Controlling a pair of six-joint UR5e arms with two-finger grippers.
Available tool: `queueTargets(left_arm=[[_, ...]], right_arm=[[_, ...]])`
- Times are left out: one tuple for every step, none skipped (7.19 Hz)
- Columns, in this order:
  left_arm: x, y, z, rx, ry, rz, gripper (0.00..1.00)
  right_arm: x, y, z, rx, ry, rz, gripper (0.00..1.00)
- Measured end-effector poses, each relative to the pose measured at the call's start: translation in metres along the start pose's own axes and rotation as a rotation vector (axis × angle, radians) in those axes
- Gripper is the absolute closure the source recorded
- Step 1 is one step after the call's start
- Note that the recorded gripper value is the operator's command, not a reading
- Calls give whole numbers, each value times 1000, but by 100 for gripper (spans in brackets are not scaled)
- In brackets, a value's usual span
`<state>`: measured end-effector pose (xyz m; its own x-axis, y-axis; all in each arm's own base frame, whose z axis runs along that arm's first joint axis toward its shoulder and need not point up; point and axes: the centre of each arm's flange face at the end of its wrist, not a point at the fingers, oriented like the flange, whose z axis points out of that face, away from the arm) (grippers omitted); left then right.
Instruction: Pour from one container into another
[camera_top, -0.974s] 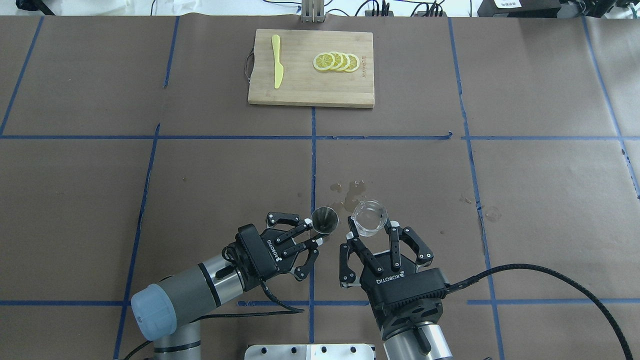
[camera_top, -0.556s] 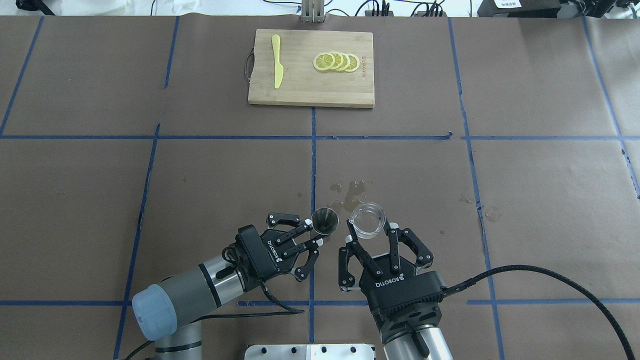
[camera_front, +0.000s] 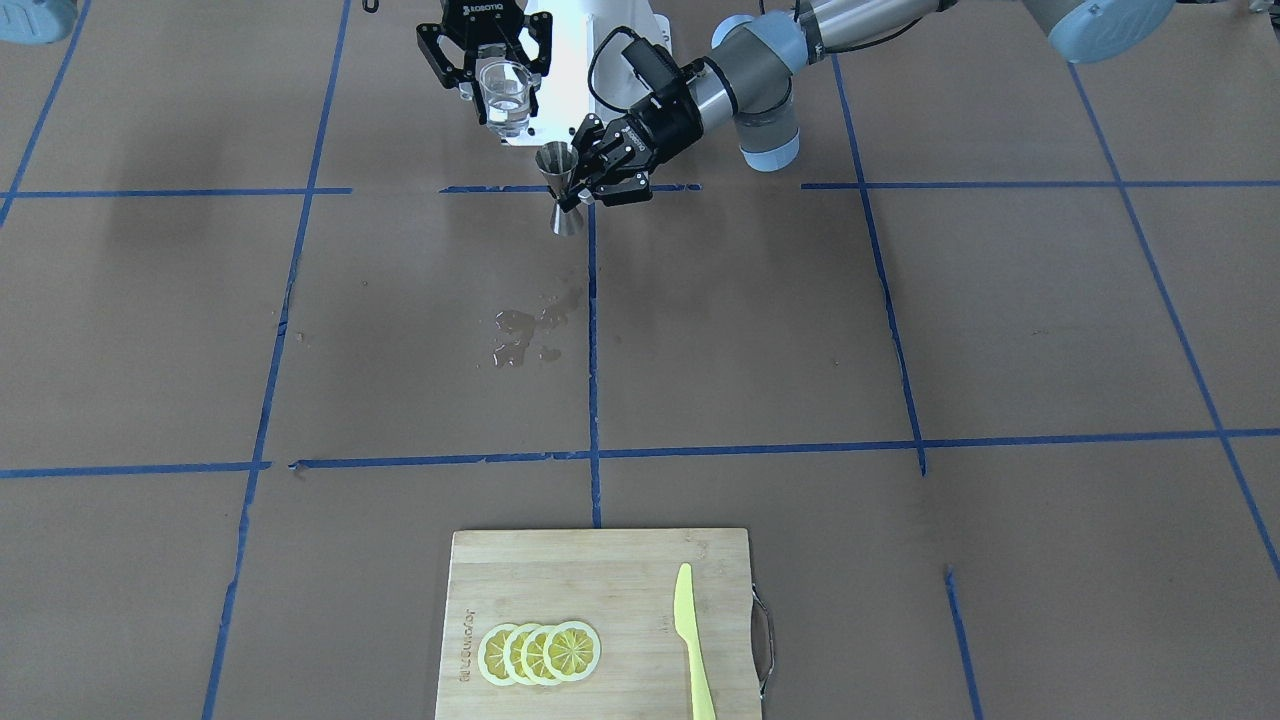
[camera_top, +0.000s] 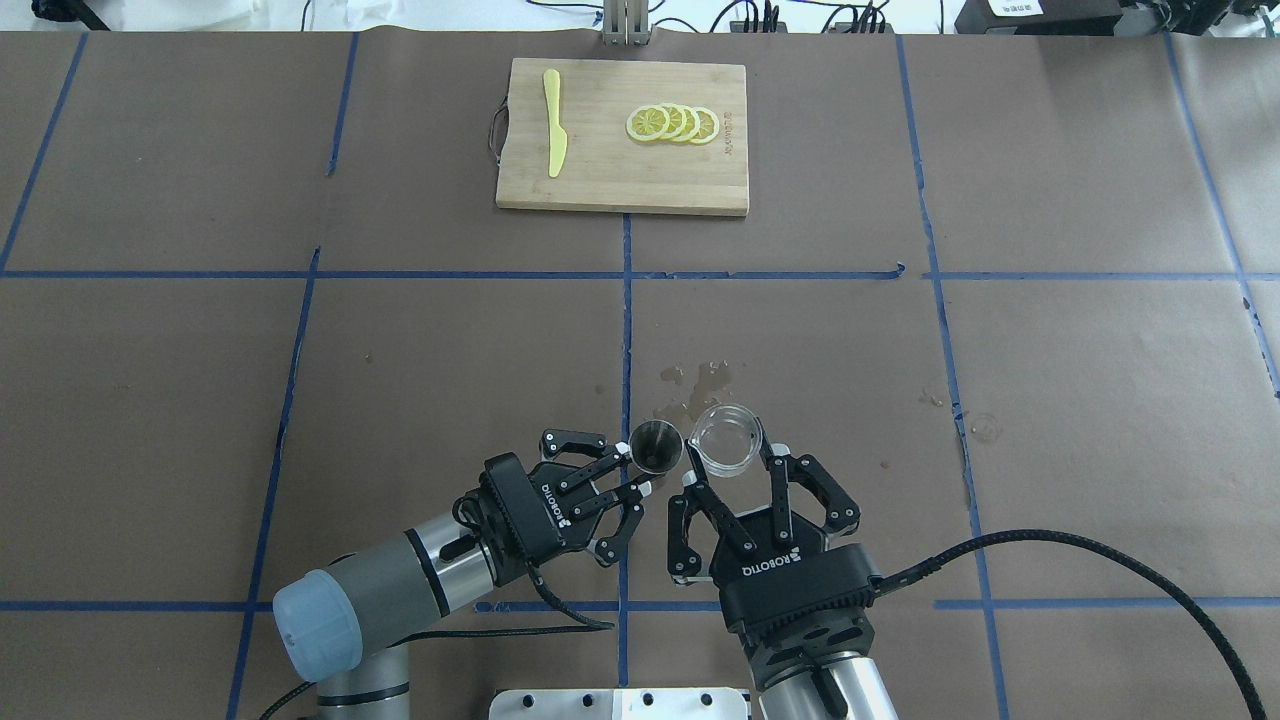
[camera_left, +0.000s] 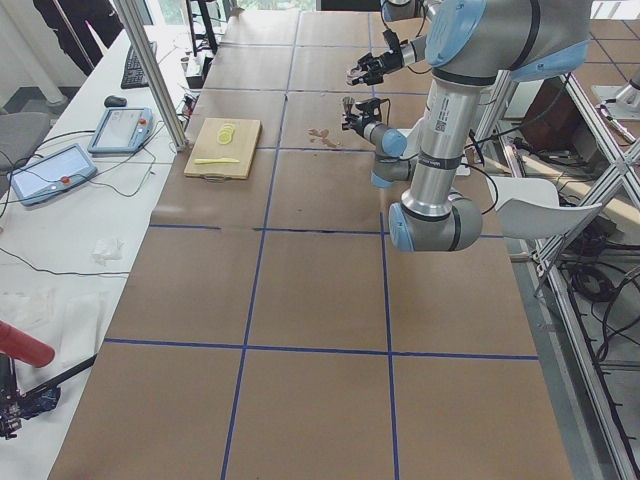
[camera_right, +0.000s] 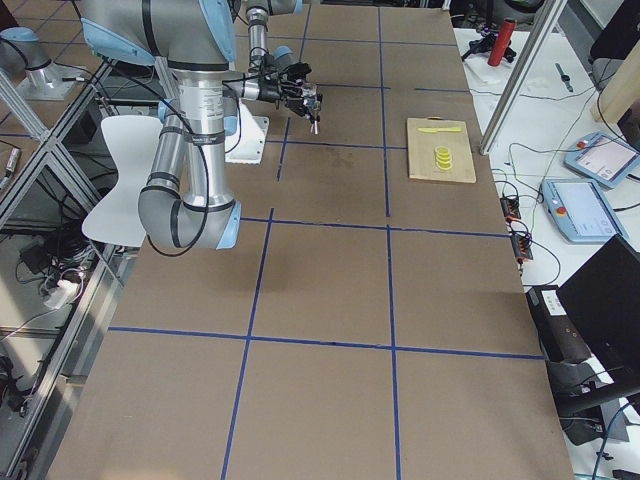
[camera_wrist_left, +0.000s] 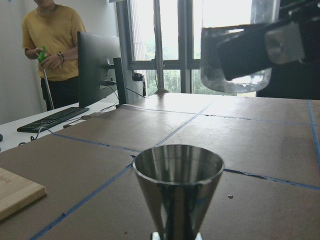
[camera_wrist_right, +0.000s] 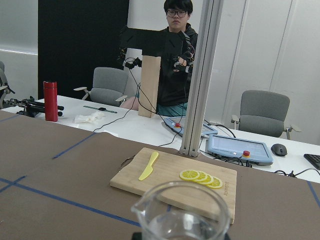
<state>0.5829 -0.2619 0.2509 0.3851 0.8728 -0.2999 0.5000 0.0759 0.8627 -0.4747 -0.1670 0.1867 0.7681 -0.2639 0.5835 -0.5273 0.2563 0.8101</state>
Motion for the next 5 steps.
queueTargets(left_arm=[[1, 0, 1, 1, 2, 0, 100], [1, -1, 1, 2, 4, 0, 100], [2, 0, 0, 2, 5, -1, 100], [3, 0, 0, 2, 7, -2, 100], [4, 0, 0, 2, 9, -3, 100]], right_arm=[[-2, -2, 1, 1, 1, -3, 100], [-2, -3, 2, 2, 3, -4, 100], [-1, -4, 3, 3, 7, -7, 100], [-1, -4, 4, 4, 11, -15, 100], [-1, -3, 7, 5, 17, -26, 100]])
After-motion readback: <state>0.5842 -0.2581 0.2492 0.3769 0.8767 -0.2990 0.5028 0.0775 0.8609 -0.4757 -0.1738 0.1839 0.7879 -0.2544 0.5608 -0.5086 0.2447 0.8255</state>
